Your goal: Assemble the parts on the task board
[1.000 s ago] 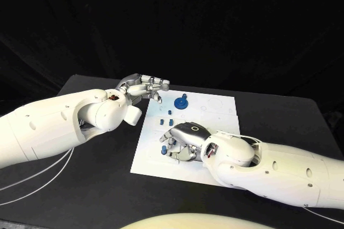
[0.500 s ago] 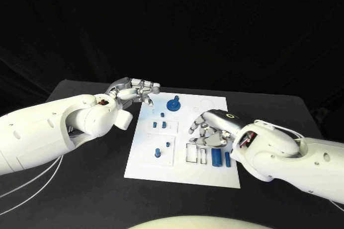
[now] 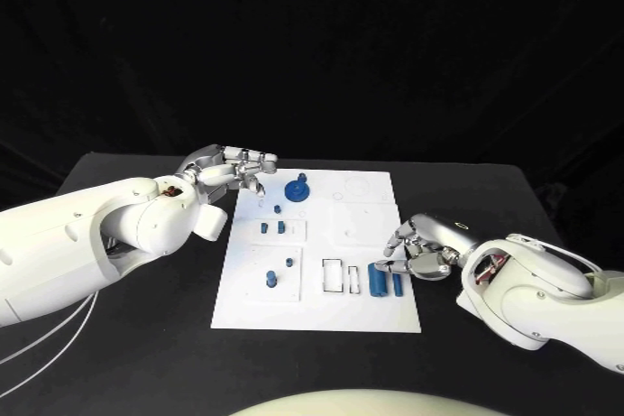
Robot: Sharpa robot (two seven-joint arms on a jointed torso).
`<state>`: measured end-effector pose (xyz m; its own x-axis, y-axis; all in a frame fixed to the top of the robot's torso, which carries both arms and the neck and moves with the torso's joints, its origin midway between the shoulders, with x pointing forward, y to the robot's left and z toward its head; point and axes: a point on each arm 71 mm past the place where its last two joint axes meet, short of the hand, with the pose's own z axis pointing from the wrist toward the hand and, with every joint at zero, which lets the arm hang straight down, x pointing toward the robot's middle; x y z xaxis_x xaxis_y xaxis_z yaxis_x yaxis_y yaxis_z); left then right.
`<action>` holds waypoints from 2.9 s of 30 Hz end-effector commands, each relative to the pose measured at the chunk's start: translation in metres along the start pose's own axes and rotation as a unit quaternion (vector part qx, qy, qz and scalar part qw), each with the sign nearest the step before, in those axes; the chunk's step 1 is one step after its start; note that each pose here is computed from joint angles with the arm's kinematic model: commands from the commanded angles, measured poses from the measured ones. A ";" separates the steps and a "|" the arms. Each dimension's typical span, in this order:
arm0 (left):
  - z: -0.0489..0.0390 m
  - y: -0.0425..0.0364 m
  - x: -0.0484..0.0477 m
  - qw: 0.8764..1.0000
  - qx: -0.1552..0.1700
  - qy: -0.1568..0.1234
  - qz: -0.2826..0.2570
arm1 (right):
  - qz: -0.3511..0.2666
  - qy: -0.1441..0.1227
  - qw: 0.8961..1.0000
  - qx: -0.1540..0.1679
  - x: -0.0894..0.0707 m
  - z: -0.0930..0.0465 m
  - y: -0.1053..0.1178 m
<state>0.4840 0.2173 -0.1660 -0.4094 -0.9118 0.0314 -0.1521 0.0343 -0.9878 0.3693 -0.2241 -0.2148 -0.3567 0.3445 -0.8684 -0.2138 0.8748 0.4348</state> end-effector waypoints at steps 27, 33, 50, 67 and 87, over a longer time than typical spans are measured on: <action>-0.0015 0.0003 0.0008 1.000 0.000 0.010 -0.002 | -0.034 0.024 0.997 0.063 0.037 0.004 -0.002; -0.0015 0.0005 0.0008 1.000 -0.001 0.011 -0.002 | -0.034 0.028 0.997 0.062 0.043 0.007 0.001; -0.0018 0.0007 0.0003 1.000 -0.002 0.012 -0.002 | -0.037 0.051 0.996 0.062 0.058 0.013 0.006; -0.0024 0.0009 0.0003 1.000 -0.004 0.013 -0.002 | -0.025 0.030 0.997 0.073 0.055 0.011 0.007; -0.0021 0.0012 0.0009 1.000 -0.004 0.014 -0.002 | 0.073 -0.001 0.996 0.060 0.033 0.007 0.032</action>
<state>0.4824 0.2203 -0.1677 -0.4157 -0.9089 0.0327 -0.1642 0.0396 -0.9856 0.3576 -0.1841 -0.2319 -0.3700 0.4345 -0.8212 -0.0721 0.8678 0.4917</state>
